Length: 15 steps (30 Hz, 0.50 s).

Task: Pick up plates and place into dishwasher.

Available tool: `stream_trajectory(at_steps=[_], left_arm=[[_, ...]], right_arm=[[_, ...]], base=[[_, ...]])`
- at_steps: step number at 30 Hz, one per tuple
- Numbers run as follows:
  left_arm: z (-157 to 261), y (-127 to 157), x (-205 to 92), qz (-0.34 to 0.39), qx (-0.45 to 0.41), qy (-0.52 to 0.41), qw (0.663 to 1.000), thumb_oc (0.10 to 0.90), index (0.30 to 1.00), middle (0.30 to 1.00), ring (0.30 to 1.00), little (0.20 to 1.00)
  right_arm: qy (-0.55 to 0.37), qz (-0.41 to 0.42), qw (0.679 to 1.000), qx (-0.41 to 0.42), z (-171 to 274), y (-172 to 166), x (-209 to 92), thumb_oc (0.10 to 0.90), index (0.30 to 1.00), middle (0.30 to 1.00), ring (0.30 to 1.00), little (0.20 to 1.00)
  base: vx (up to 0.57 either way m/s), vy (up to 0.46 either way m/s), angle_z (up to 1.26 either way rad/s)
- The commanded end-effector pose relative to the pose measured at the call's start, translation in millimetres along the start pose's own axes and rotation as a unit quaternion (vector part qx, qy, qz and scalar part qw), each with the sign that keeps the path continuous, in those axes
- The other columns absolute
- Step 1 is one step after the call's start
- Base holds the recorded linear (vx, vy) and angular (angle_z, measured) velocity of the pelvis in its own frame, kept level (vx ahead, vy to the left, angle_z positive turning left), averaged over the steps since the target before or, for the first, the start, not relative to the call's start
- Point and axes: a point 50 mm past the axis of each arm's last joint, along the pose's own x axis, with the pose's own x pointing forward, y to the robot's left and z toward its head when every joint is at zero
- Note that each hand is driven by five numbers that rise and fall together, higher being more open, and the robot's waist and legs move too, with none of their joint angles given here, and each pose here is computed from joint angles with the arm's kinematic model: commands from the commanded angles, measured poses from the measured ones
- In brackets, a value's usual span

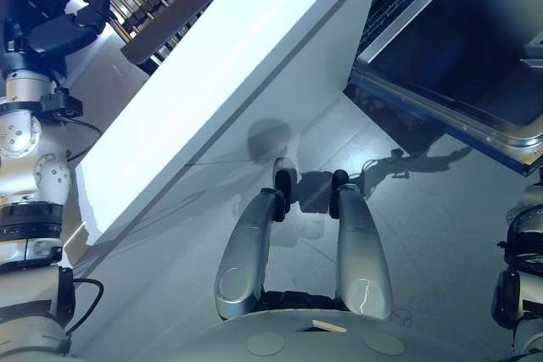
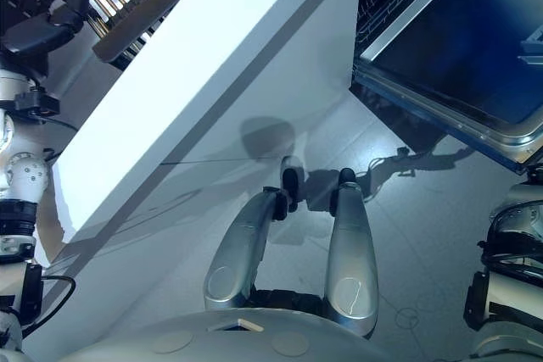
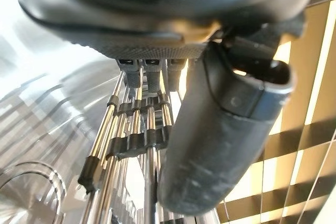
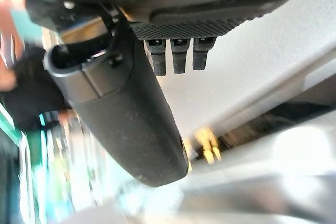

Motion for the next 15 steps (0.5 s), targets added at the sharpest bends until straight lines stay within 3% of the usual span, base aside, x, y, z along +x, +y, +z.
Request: stream_trajectory(at_steps=[1,3,4,7,10,15], left_arm=[[-29.4,-6.5,-19.5,0.033,-0.04,-0.029,0.998,0.8,0.9,0.9,0.9,0.9],[-28.0,-8.5,-20.3,0.034,-0.04,-0.033,0.998,0.8,0.9,0.9,0.9,0.9],[-25.6,-7.7,-20.1,0.036,-0.042,-0.036,0.998,0.8,0.9,0.9,0.9,0.9],[-23.2,0.0,-23.1,0.043,-0.042,-0.042,0.997,0.8,0.9,0.9,0.9,0.9],[-21.7,4.7,-23.1,0.042,-0.04,-0.042,0.997,0.8,0.9,0.9,0.9,0.9],[-21.0,3.3,-21.4,0.033,-0.036,-0.04,0.998,0.8,0.9,0.9,0.9,0.9]], right_arm=[[-0.054,-0.01,0.997,0.054,14.8,-2.5,1.8,0.8,0.9,0.9,0.9,0.9],[0.007,0.073,0.996,0.058,-0.5,7.5,-2.2,0.8,0.9,0.9,0.9,0.9],[0.052,0.154,0.985,0.055,-12.2,13.1,-6.1,0.8,0.9,0.9,0.9,0.9],[0.138,0.282,0.947,0.063,-32.0,12.0,-15.0,0.8,0.9,0.9,0.9,0.9],[0.176,0.335,0.922,0.087,-38.9,8.2,-19.7,0.8,0.9,0.9,0.9,0.9],[0.252,0.476,0.831,0.14,-57.5,20.6,-46.9,0.8,0.9,0.9,0.9,0.9]], base=[[-0.04,0.057,-0.09],[-0.02,0.06,-0.11],[-0.01,0.05,-0.11],[-0.02,0.021,-0.03],[-0.02,-0.011,-0.04],[-0.01,-0.007,-0.01]])
